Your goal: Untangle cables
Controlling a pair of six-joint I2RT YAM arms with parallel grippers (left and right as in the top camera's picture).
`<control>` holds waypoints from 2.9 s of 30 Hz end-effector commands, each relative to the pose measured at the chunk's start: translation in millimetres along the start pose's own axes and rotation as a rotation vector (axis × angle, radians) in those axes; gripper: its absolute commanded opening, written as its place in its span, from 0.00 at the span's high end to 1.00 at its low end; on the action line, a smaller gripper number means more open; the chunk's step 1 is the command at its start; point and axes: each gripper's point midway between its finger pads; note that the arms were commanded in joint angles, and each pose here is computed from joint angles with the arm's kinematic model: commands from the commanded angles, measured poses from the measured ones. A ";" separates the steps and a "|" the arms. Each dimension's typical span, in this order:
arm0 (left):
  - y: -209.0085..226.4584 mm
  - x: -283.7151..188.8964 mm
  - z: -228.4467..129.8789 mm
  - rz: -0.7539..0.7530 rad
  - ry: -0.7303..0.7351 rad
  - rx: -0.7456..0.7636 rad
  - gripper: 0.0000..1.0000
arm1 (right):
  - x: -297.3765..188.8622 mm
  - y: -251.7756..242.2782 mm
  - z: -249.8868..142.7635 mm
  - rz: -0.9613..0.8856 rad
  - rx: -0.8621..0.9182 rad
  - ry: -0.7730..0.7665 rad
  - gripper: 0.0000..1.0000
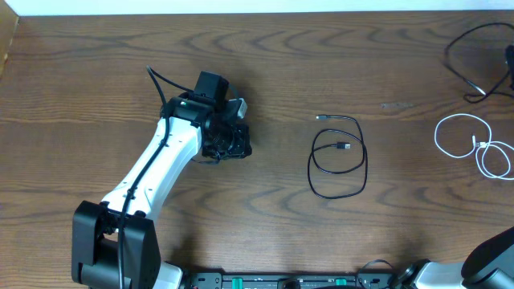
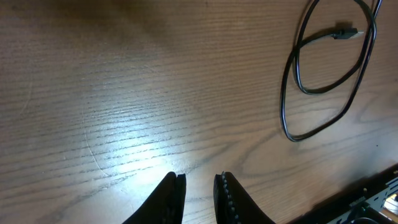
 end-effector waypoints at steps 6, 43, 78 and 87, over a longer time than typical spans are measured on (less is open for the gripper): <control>1.7 1.4 -1.7 0.005 0.013 0.007 0.79 | -33.2 -90.4 -9.0 -0.458 0.274 -0.084 0.99; 2.5 1.5 -1.7 0.010 0.012 0.007 0.46 | 7.6 -40.3 -250.0 -0.537 0.061 0.756 0.25; 2.5 1.7 -2.1 0.009 0.014 0.006 0.46 | 30.3 -35.5 -413.2 -0.308 0.093 0.789 0.64; 2.4 1.6 -2.0 0.009 0.014 0.007 0.46 | 31.6 -21.2 -428.4 -0.272 0.049 0.832 0.99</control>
Point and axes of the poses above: each gripper's point midway between its finger pads, its own x axis out along the fingers, its own y axis along the line the jaws close on, z = x × y, and after that the axes turned 14 degrees about x, right-handed
